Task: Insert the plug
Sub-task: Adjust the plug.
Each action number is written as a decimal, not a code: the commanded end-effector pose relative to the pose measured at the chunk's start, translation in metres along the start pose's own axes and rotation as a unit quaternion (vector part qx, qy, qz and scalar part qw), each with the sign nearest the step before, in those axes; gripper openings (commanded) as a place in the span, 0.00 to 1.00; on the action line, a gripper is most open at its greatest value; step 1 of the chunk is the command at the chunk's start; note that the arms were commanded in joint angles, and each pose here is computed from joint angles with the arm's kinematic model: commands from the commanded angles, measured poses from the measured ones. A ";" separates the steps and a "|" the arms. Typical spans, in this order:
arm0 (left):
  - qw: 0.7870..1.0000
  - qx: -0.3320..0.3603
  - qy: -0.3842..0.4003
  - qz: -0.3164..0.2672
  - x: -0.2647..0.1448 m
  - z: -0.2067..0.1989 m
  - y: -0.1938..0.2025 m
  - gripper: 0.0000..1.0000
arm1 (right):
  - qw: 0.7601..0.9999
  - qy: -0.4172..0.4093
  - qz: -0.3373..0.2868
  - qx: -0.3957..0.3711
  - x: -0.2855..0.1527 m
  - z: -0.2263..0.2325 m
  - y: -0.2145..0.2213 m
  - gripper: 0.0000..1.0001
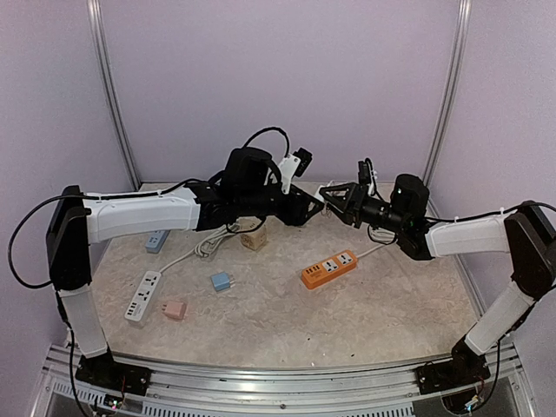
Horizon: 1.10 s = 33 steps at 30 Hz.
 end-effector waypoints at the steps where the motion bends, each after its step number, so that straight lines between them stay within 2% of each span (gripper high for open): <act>1: 1.000 0.018 0.009 -0.010 0.000 -0.003 -0.013 0.58 | 1.000 0.000 0.011 -0.006 0.001 0.000 0.001 0.20; 8: 1.000 0.021 0.009 0.006 0.004 0.001 -0.007 0.50 | 0.999 0.007 0.024 -0.020 0.002 0.003 0.002 0.19; 18: 1.000 0.011 0.017 0.023 0.004 0.000 0.003 0.59 | 0.999 -0.005 0.022 -0.023 0.003 0.007 0.000 0.20; 26: 0.999 0.011 0.024 0.020 0.004 -0.002 0.001 0.58 | 1.000 -0.011 0.020 -0.022 0.004 0.011 -0.002 0.20; 33: 0.999 0.014 0.007 0.032 0.014 0.002 0.007 0.54 | 0.999 -0.025 0.021 -0.018 0.006 0.015 -0.004 0.20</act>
Point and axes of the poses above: each gripper's point midway between its finger pads, its own x axis out along the fingers, its own z axis along the line the jaws close on, y = z × x, the point moved 4 cm from there along -x, back along the fingers, and after that the axes turned 2 degrees about x, right-handed, at the moved point
